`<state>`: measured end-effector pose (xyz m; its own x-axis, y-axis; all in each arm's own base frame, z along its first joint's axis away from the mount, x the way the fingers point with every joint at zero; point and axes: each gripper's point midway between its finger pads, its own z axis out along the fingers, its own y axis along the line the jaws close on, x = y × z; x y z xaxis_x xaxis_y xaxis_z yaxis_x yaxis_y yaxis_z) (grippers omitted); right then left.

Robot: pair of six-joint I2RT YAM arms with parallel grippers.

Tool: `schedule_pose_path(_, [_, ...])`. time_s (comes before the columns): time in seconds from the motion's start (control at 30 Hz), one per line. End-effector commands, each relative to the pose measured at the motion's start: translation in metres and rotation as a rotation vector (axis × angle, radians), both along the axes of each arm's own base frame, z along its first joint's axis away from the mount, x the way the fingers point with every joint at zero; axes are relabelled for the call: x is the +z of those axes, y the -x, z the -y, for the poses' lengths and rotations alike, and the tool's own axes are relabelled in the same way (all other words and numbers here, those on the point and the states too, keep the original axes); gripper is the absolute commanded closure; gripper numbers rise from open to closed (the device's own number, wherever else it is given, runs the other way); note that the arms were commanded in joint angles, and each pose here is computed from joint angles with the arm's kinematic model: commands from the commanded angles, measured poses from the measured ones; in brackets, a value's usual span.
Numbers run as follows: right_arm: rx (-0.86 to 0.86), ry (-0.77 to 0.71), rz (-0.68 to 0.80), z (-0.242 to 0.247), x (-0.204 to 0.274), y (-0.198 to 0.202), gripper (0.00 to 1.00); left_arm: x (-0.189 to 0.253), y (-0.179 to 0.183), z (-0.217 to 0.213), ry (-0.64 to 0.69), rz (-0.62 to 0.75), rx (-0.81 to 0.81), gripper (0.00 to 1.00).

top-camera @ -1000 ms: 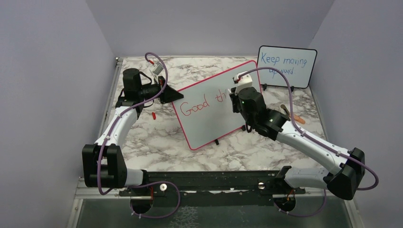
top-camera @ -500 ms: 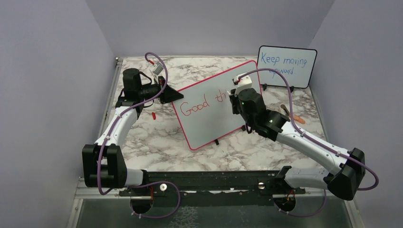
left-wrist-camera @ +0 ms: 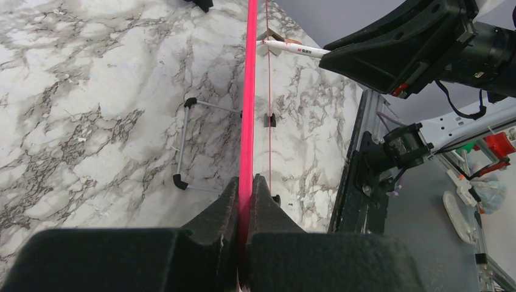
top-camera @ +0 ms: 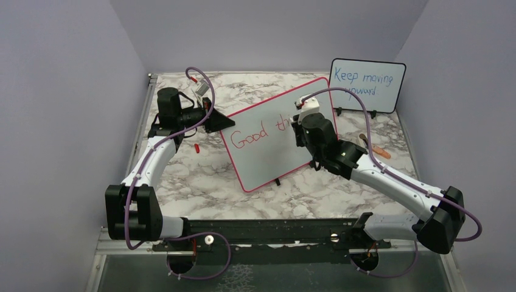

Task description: Write a sentence on the whiteboard

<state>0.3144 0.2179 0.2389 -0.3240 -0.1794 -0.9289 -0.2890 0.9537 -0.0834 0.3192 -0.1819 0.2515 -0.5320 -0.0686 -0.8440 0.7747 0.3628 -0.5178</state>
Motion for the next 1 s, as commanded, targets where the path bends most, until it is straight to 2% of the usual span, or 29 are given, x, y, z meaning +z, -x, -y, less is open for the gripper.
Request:
schedule_pose_path(0.0, [-0.005,-0.001,-0.012,-0.001,-0.004,-0.002,0.99,-0.025,0.007,0.008,-0.042,-0.037,-0.034,1.00])
schedule_pose_path(0.5, [0.014,0.027,-0.099,0.003,-0.027,0.012,0.99,-0.026,0.006,0.008,-0.042,-0.039,-0.034,1.00])
schedule_pose_path(0.97, [0.009,0.017,-0.097,0.007,-0.026,0.015,0.99,-0.025,0.006,0.007,-0.044,-0.038,-0.031,1.00])
